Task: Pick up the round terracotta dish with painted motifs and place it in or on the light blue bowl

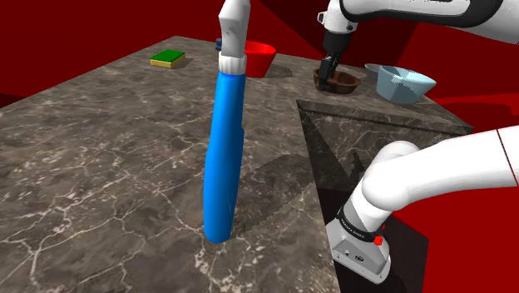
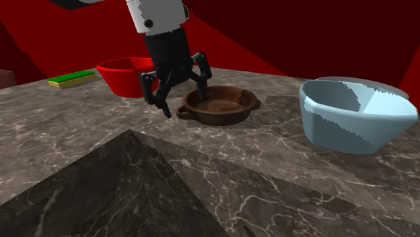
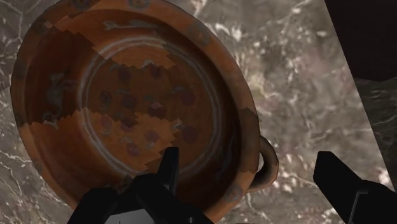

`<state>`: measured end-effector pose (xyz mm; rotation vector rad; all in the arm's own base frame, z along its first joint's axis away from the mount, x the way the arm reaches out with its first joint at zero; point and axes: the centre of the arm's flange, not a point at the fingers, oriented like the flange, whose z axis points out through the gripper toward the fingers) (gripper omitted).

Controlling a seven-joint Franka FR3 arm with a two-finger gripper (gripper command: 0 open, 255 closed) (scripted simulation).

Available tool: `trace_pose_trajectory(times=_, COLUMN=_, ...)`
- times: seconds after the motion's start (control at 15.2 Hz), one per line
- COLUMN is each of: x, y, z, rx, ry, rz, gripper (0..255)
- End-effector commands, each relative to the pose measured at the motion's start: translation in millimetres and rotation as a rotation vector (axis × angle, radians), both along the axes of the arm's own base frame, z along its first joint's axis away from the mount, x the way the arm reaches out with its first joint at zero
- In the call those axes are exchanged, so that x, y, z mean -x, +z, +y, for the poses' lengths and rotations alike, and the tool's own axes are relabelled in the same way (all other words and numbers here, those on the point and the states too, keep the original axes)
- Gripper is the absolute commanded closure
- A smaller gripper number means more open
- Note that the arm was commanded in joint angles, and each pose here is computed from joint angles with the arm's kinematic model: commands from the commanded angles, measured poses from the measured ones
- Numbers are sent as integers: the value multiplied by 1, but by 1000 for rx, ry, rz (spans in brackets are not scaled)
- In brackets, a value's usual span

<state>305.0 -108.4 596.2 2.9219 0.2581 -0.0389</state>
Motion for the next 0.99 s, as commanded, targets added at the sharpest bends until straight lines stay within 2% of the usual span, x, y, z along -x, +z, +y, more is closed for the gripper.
trace_pose_trajectory(times=0.0, x=1, y=-4, z=-1, rx=0, ry=0, rz=0, gripper=0)
trace_pose_trajectory(times=0.4, x=0, y=-4, z=-1, rx=0, ry=0, rz=0, gripper=0)
trace_pose_trajectory(times=0.46, x=0, y=-4, z=-1, rx=0, ry=0, rz=0, gripper=255)
trace_pose_trajectory(times=0.92, x=0, y=-4, z=-1, rx=0, ry=0, rz=0, gripper=255)
